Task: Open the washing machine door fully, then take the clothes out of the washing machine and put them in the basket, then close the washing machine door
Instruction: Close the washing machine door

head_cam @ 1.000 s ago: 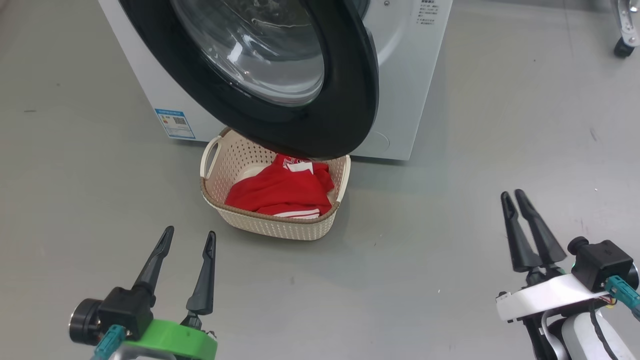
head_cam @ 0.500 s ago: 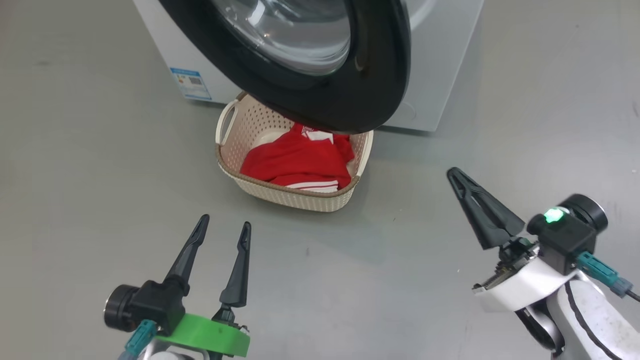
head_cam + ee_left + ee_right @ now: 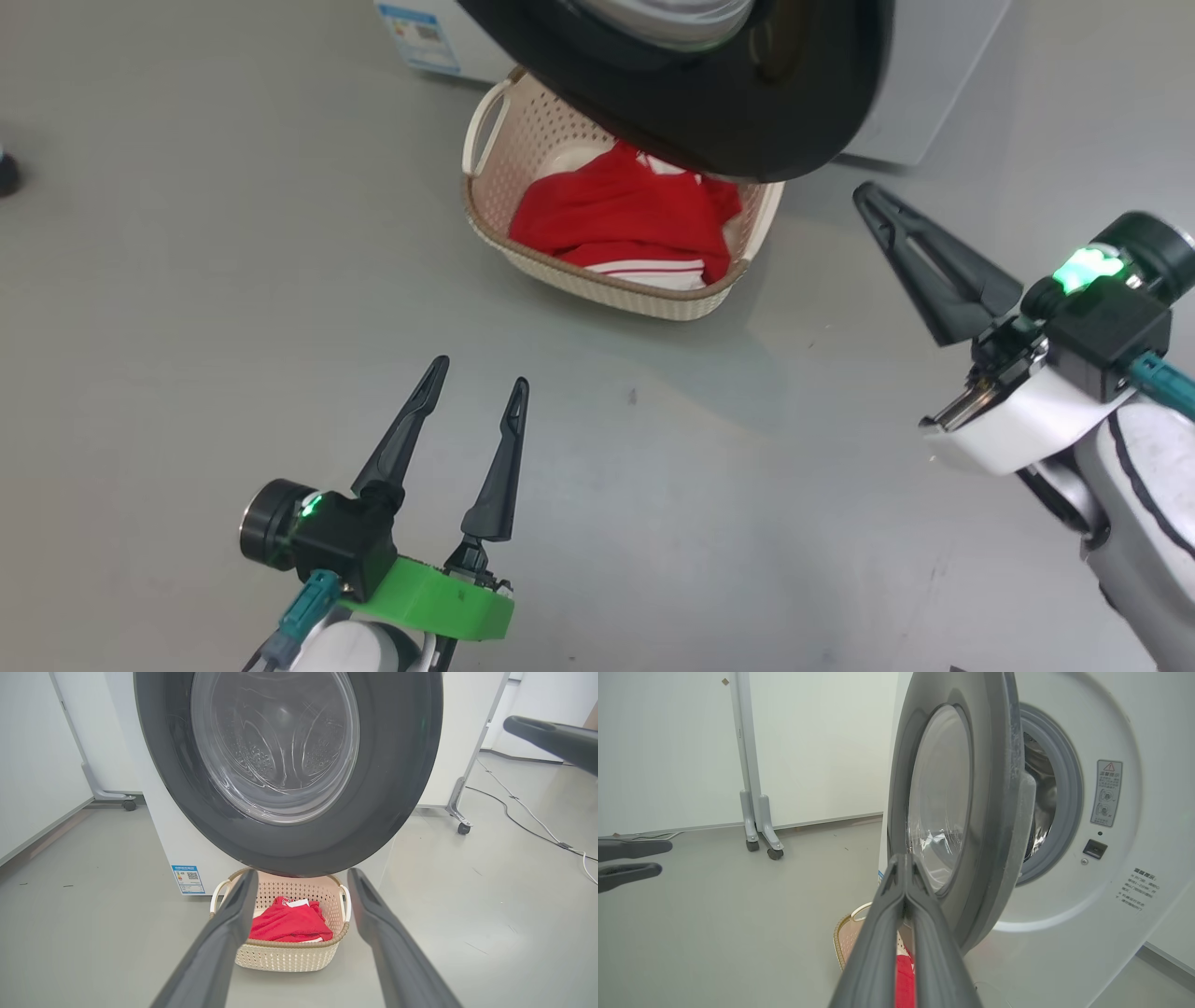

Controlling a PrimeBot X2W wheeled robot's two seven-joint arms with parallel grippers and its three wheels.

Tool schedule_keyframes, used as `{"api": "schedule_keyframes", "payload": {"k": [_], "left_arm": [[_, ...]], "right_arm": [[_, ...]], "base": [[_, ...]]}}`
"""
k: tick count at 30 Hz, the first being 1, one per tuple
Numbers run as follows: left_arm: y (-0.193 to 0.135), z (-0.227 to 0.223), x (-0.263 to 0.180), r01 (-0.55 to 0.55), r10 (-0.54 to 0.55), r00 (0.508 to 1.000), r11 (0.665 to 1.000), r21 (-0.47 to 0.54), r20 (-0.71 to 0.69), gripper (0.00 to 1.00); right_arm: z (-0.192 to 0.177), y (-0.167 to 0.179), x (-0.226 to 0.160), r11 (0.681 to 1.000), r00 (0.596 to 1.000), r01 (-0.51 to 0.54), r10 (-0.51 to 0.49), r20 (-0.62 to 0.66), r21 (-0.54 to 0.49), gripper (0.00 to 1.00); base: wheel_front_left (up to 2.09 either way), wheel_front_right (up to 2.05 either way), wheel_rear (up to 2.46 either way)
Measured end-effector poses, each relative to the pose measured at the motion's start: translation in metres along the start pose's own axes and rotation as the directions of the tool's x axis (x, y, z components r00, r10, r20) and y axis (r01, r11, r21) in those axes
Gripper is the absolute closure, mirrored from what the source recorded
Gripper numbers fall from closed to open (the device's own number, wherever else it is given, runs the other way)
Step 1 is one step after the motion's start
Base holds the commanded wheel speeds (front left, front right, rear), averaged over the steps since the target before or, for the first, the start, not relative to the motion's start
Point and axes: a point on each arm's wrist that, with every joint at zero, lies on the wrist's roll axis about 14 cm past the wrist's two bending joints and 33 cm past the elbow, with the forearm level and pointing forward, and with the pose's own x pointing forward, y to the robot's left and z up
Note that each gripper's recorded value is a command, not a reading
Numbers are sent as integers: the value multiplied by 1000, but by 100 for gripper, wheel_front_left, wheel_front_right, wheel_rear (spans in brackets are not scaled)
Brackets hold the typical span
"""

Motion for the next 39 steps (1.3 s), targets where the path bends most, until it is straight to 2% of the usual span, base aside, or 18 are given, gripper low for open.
{"api": "schedule_keyframes", "payload": {"k": [9,12,18,28,32,39], "left_arm": [[21,-17,3,-68,68,996,998,16,-52,0],[27,-20,6,-83,85,995,996,25,-60,0],[33,-32,9,-98,101,990,995,35,-95,0],[30,-47,17,-90,91,987,996,12,-135,0],[30,-43,24,-102,98,988,994,-25,-117,0],[32,-46,31,-110,107,987,994,-20,-122,0]], "right_arm": [[-17,-17,35,999,999,-49,49,7,15,100],[-21,-25,45,997,999,-43,41,24,62,100],[-35,-37,60,996,998,-51,49,29,77,100],[-58,-68,72,996,1000,-22,22,7,86,100],[-60,-85,76,997,1000,3,-4,9,75,100],[-56,-116,88,998,998,45,-47,33,45,100]], "base": [[0,0,0],[0,0,0],[0,0,0],[0,0,0],[0,0,0],[0,0,0]]}}
